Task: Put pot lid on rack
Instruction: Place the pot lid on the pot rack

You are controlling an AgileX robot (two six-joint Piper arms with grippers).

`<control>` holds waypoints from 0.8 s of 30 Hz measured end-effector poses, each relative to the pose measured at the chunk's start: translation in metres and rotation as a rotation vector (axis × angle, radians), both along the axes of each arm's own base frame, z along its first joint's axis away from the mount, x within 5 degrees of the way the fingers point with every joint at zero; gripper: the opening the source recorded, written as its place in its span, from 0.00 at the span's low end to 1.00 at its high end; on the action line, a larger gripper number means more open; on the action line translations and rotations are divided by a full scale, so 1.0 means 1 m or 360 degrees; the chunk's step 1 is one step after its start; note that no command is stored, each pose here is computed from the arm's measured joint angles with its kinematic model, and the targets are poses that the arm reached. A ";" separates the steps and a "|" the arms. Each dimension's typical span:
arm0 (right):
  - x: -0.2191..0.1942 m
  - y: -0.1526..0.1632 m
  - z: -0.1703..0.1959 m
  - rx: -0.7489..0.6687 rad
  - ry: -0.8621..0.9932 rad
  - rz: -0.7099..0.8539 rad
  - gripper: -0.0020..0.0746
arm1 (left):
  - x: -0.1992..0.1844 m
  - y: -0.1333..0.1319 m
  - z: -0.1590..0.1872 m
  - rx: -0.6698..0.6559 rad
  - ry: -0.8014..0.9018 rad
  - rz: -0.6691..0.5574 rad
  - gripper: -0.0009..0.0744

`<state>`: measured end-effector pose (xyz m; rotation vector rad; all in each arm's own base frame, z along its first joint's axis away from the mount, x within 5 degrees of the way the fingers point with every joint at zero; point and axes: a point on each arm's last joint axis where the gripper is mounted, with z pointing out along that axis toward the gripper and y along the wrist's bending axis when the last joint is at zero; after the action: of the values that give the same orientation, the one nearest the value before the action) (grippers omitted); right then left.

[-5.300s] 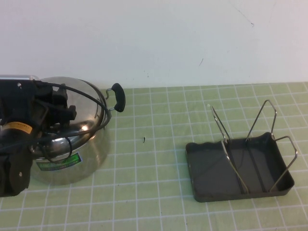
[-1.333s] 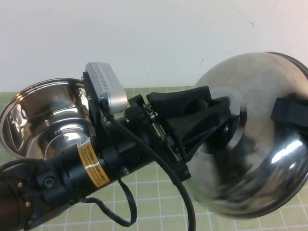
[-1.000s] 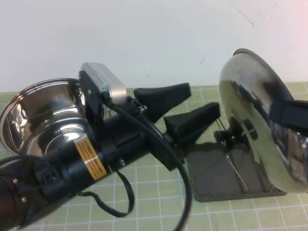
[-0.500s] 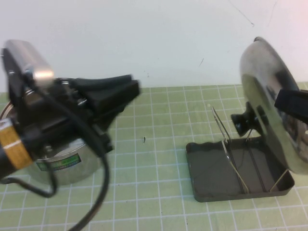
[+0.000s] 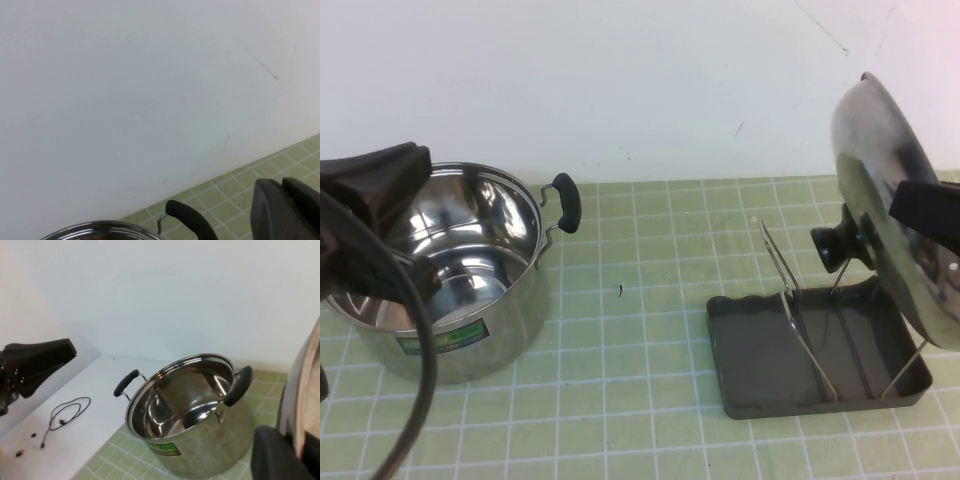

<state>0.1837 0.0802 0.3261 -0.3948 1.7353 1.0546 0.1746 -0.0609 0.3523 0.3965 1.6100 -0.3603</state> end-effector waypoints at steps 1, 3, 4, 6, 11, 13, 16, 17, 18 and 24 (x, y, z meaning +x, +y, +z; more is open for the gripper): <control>0.002 0.001 -0.002 0.0006 0.0017 0.0010 0.05 | -0.001 -0.001 0.001 0.0007 -0.0009 -0.0019 0.01; 0.006 0.002 -0.005 0.0030 0.0047 0.0048 0.05 | -0.003 -0.003 0.001 0.0008 -0.0009 -0.0057 0.01; 0.008 0.004 -0.006 0.0040 0.0065 0.0086 0.05 | -0.003 -0.003 0.001 0.0003 -0.0004 -0.0072 0.01; 0.012 0.006 -0.007 0.0058 0.0073 0.0158 0.05 | -0.004 -0.005 -0.001 -0.0005 0.0011 -0.0096 0.01; 0.018 0.009 0.010 0.0067 -0.0004 0.0235 0.05 | -0.005 -0.005 -0.012 0.0013 0.0062 -0.0111 0.01; 0.019 0.010 0.021 0.0069 -0.0066 0.0247 0.05 | -0.005 -0.005 -0.018 0.0021 0.0092 -0.0111 0.01; 0.021 0.010 0.035 0.0071 -0.0143 0.0261 0.05 | -0.006 -0.005 -0.027 0.0029 0.0134 -0.0109 0.01; 0.021 0.010 0.037 0.0071 -0.0152 0.0262 0.05 | -0.006 -0.005 -0.029 0.0032 0.0145 -0.0107 0.01; 0.021 0.010 0.037 0.0069 -0.0154 0.0255 0.05 | -0.006 -0.004 -0.031 0.0036 0.0152 -0.0104 0.01; 0.034 0.011 0.028 0.0054 -0.0082 0.0214 0.05 | -0.004 -0.001 -0.034 0.0071 0.0158 -0.0036 0.01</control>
<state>0.2176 0.0909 0.3537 -0.5186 1.6612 1.1585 0.1701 -0.0616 0.3184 0.4368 1.7139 -0.3661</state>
